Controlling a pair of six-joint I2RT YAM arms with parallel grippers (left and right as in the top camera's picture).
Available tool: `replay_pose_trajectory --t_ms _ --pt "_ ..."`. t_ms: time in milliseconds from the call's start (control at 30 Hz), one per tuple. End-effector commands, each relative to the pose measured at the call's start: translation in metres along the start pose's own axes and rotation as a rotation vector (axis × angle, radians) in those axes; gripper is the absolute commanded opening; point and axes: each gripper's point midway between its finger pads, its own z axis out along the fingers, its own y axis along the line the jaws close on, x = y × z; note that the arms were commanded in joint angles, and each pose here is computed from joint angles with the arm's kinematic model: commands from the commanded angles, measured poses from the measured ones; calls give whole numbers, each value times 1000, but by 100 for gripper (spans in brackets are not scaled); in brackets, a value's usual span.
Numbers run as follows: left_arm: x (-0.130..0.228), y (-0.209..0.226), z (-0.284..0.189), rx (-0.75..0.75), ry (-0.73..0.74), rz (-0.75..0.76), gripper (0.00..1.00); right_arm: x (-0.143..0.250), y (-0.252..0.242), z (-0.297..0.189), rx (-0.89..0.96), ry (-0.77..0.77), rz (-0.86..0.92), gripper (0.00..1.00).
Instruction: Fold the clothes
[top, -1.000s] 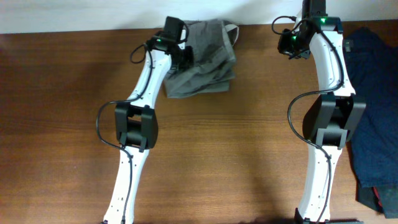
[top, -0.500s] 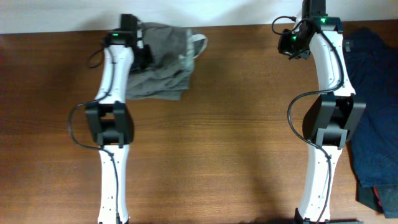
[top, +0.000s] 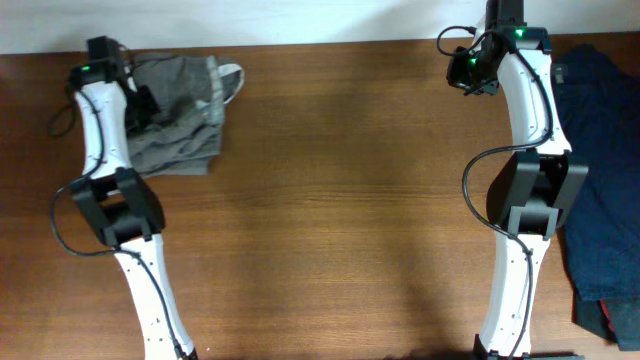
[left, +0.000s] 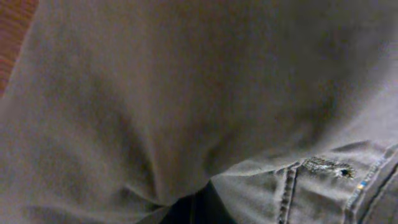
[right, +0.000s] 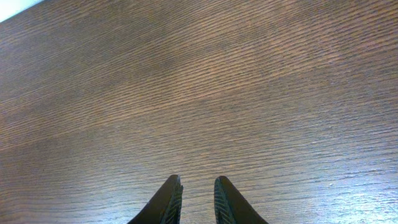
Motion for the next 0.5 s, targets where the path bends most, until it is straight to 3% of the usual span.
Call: replay_pose_trajectory --t_ms 0,233,467 --pt "11 67 38 -119 68 126 5 -14 15 -32 -31 -63 -18 23" --pt "-28 110 37 -134 -78 94 11 -10 14 -31 -27 -44 -13 23" --pt "-59 113 32 -137 -207 95 31 -6 14 -31 -27 -28 -10 23"
